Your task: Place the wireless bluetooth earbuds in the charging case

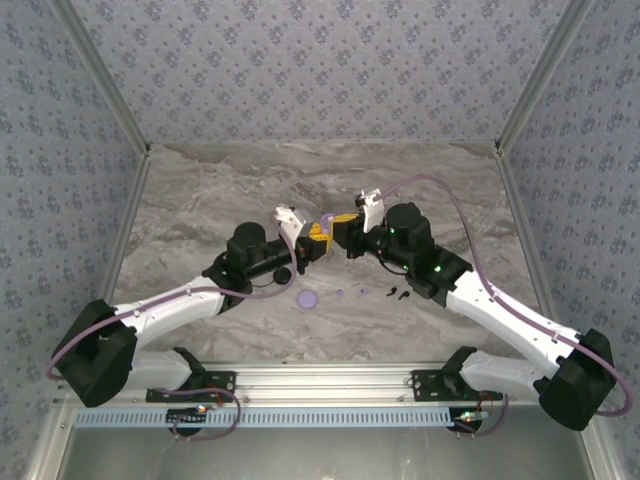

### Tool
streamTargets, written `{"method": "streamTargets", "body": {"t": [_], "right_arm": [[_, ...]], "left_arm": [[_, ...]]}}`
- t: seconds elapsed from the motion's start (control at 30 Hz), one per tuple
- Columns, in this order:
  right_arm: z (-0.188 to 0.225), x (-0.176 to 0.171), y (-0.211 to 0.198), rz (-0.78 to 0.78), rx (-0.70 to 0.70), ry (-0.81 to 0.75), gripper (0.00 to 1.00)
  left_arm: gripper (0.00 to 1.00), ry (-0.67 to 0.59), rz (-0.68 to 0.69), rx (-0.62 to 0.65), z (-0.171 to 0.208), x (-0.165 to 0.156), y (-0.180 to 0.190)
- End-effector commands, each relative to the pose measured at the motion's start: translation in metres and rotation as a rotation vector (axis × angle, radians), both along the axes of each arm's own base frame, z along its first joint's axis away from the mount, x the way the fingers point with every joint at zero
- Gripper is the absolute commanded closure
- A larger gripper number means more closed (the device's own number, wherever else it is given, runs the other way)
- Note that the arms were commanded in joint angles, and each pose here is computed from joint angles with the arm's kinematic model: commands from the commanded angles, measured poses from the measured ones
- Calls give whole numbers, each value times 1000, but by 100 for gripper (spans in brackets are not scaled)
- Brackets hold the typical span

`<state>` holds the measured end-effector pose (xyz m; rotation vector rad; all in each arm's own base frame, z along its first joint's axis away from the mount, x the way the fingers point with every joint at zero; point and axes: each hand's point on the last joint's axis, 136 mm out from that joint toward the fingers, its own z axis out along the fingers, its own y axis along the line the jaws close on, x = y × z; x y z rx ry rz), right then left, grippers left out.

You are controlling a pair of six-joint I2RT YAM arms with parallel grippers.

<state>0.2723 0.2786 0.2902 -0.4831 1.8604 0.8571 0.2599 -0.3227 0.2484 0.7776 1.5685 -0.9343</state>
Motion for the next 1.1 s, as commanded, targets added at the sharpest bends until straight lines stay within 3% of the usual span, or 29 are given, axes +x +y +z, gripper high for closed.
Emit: {"method": "streamTargets", "body": {"t": [0.0, 0.87, 0.93, 1.07], "right_arm": [[23, 6, -1, -27, 15, -71, 85], [7, 6, 4, 1, -18, -38, 83], [6, 4, 3, 12, -23, -30, 81], [12, 3, 0, 18, 0, -23, 61]], "left_arm": [[100, -55, -33, -66, 29, -2, -8], [100, -65, -39, -84, 36, -3, -9], [100, -68, -39, -87, 37, -4, -9], [100, -72, -42, -89, 38, -4, -9]]}}
